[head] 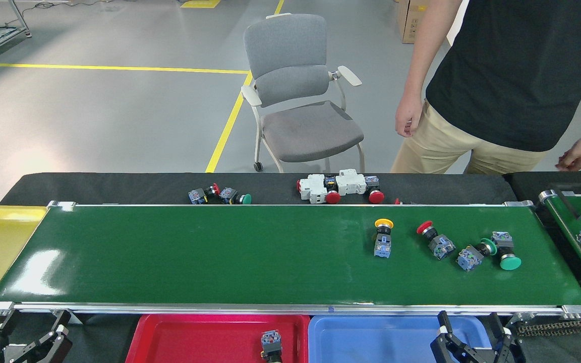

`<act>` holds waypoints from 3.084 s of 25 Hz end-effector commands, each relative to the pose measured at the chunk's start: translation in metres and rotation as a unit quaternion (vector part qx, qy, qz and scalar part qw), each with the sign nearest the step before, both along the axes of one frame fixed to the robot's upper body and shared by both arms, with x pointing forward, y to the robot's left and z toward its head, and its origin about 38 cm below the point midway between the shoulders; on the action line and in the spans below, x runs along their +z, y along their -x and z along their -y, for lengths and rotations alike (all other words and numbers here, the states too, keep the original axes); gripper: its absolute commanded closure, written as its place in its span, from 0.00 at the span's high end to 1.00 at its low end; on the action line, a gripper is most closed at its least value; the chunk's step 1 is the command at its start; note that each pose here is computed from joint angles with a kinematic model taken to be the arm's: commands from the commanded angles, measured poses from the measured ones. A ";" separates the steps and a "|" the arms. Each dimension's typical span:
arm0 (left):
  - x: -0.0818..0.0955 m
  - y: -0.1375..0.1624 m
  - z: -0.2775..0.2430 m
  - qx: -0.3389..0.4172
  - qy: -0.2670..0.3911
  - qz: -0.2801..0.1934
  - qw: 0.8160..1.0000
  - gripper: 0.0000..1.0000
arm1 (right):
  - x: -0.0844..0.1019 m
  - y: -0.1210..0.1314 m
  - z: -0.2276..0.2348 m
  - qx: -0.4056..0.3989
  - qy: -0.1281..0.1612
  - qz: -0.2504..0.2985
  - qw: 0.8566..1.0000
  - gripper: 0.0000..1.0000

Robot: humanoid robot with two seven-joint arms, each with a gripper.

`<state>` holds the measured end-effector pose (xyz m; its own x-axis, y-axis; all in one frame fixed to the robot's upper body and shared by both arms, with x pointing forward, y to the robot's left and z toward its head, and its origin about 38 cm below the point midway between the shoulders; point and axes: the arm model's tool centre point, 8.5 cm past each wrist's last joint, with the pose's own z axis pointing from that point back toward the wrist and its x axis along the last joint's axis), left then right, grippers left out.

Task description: Pick switch part from conveyor to tray

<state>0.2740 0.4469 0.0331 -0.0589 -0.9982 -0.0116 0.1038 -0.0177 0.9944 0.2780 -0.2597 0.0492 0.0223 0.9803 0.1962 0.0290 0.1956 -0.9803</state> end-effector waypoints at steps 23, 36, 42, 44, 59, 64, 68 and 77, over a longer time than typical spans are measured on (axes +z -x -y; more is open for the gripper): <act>0.009 -0.016 -0.001 -0.013 -0.007 0.012 1.000 1.00 | 0.001 -0.176 -0.183 0.107 0.037 -0.140 0.984 0.10; 0.010 -0.015 -0.002 -0.014 -0.008 0.013 1.000 1.00 | 0.040 -0.088 -0.187 0.346 -0.004 -0.056 0.937 0.04; 0.011 -0.016 -0.002 -0.013 -0.008 0.014 1.000 1.00 | 0.023 -0.001 -0.203 0.530 -0.004 -0.029 0.848 0.09; 0.011 -0.016 -0.002 -0.013 -0.007 0.014 1.000 1.00 | 0.017 0.013 -0.206 0.555 -0.007 -0.032 0.831 0.16; 0.012 -0.017 0.001 -0.015 -0.006 0.017 1.000 1.00 | 0.043 -0.035 -0.174 0.453 -0.044 0.006 0.890 0.99; 0.013 -0.017 0.003 -0.016 -0.005 0.019 1.000 1.00 | 0.036 -0.059 -0.114 0.282 -0.070 -0.013 0.957 0.97; 0.012 -0.016 0.003 -0.016 -0.005 0.019 1.000 1.00 | 0.020 -0.050 -0.063 0.149 -0.087 -0.011 0.985 0.98; 0.012 -0.015 0.002 -0.017 -0.007 0.016 1.000 1.00 | -0.012 -0.002 -0.023 0.009 -0.035 -0.004 0.999 0.98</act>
<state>0.2867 0.4418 0.0368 -0.0881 -0.9960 -0.0142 0.0930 -0.0225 0.9954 0.2790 -0.2325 0.0279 -0.0049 0.9623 0.2719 -0.0464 0.2714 -0.9613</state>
